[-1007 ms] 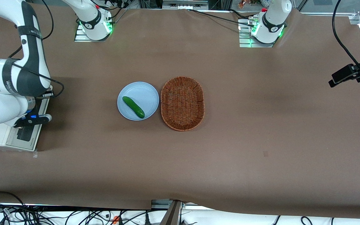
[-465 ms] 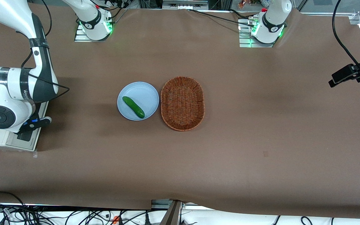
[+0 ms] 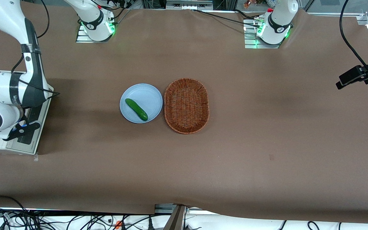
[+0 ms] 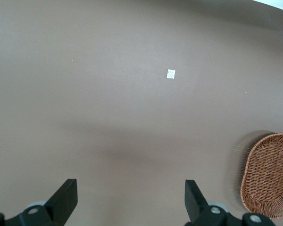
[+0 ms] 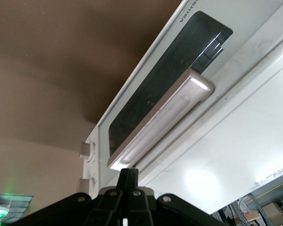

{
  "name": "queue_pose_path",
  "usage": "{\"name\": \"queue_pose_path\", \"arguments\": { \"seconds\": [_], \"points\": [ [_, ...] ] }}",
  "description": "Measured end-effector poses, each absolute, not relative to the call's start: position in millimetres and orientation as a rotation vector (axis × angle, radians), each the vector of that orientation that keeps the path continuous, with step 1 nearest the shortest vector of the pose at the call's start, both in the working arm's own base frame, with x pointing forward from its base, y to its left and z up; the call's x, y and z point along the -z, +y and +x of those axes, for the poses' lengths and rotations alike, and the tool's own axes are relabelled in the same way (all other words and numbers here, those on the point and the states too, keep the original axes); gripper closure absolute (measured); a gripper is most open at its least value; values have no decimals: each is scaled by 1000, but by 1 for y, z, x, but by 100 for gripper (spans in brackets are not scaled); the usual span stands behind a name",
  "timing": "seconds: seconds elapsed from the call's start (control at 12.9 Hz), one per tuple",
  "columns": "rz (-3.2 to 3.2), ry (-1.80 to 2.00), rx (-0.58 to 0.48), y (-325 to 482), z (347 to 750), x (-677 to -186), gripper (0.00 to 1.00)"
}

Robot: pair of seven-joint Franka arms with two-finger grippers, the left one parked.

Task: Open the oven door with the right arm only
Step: 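Position the right gripper against the silver door handle of the oven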

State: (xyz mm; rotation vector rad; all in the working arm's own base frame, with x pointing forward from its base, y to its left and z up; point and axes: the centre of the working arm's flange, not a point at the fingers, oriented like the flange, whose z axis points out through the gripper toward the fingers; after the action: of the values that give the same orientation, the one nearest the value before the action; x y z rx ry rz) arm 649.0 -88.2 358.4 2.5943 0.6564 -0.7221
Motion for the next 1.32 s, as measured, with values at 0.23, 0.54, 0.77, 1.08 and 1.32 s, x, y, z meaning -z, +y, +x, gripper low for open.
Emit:
{"name": "queue_pose_path", "arguments": {
  "seconds": [0.23, 0.54, 0.77, 1.08, 1.32],
  "points": [
    [2591, 672, 722, -91, 652, -348, 99],
    [2590, 680, 715, -91, 653, -346, 99],
    [2589, 688, 720, -92, 653, -345, 99],
    [2590, 696, 724, -95, 652, -345, 99],
    [2592, 700, 721, -98, 651, -341, 99]
  ]
}}
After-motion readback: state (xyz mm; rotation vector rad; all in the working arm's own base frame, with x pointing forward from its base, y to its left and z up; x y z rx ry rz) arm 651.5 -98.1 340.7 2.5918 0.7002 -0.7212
